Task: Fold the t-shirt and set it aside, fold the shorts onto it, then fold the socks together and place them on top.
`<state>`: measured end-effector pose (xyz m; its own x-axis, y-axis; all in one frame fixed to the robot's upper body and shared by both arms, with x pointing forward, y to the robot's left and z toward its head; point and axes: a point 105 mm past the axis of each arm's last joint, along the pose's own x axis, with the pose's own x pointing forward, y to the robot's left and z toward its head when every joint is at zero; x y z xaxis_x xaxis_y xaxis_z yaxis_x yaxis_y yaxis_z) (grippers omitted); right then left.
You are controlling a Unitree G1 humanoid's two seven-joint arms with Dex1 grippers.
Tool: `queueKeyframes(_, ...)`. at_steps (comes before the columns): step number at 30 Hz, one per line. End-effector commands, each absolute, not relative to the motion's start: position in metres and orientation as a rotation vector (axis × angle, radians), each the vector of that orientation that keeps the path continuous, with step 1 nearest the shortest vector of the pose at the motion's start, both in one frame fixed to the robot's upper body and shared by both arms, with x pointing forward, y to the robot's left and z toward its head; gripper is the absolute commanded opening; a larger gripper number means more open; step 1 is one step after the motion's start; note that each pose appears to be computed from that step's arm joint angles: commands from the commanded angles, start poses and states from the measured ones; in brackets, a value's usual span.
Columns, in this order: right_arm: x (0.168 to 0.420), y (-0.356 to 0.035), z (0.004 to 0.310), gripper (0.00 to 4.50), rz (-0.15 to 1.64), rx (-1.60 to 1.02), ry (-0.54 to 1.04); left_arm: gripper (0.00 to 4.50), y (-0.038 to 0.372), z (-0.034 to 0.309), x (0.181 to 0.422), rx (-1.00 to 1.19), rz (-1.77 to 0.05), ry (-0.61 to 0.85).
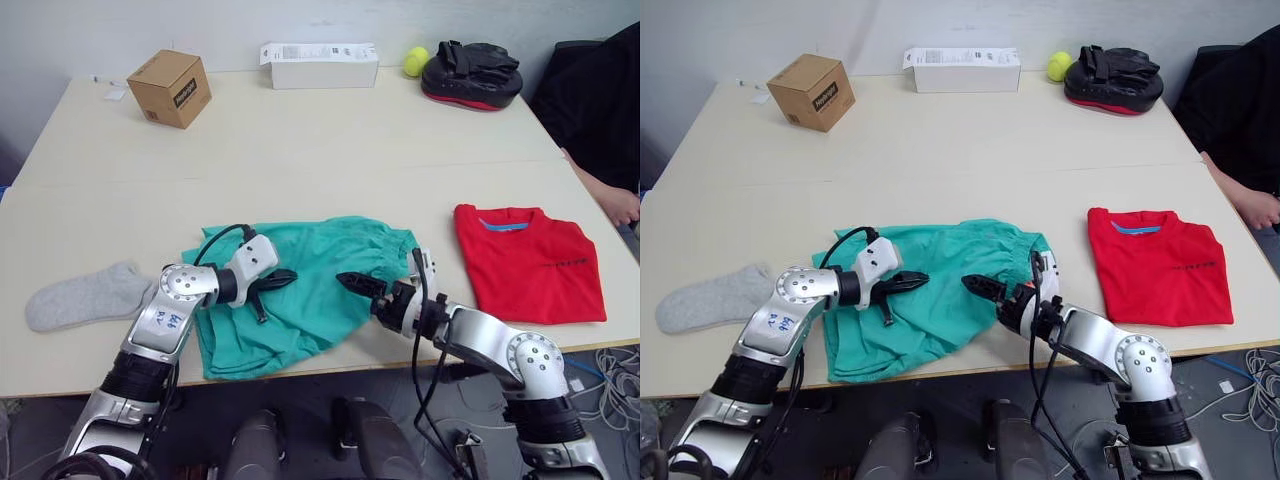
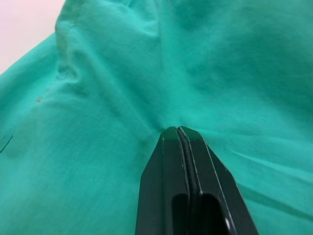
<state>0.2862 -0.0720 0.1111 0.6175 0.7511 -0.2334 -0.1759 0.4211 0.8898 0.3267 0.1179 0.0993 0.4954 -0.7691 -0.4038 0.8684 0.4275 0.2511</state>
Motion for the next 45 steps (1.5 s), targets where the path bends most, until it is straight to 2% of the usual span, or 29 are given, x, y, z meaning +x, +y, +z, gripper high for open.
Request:
queueKeyframes(1, 0.291, -0.07, 0.101, 4.29, 0.615, 0.938, 0.697, 0.0, 0.121, 0.082, 0.318, 0.476, -1.045, 0.307)
queueKeyframes(4, 0.294, -0.069, 0.106, 3.54, 0.639, 0.9, 0.652, 0.0, 0.121, 0.08, 0.317, 0.472, -1.041, 0.313)
queueKeyframes(12, 0.3, -0.071, 0.141, 0.61, 0.773, 0.768, 0.473, 0.0, 0.125, 0.081, 0.32, 0.454, -1.015, 0.316)
queueKeyframes(14, 0.298, -0.066, 0.151, 0.03, 0.839, 0.696, 0.429, 0.0, 0.124, 0.08, 0.319, 0.453, -1.017, 0.317)
queueKeyframes(17, 0.292, -0.052, 0.163, 0.03, 0.953, 0.472, 0.346, 0.0, 0.122, 0.078, 0.318, 0.449, -1.02, 0.319)
queueKeyframes(21, 0.283, -0.019, 0.178, 0.03, 1.14, 0.044, 0.161, 0.0, 0.12, 0.076, 0.319, 0.421, -0.998, 0.32)
queueKeyframes(27, 0.272, 0.015, 0.169, 0.03, 1.332, -0.486, -0.109, 0.0, 0.128, 0.075, 0.319, 0.346, -0.917, 0.332)
queueKeyframes(36, 0.277, 0.024, 0.145, 0.03, 1.427, -0.659, -0.14, 0.0, 0.143, 0.086, 0.314, 0.281, -0.809, 0.316)
queueKeyframes(40, 0.287, 0.026, 0.143, 0.0, 1.418, -0.703, -0.159, 0.92, 0.152, 0.103, 0.309, 0.238, -0.789, 0.285)
queueKeyframes(45, 0.291, 0.028, 0.144, 0.0, 1.426, -0.787, -0.223, 2.52, 0.172, 0.129, 0.286, 0.188, -0.787, 0.262)
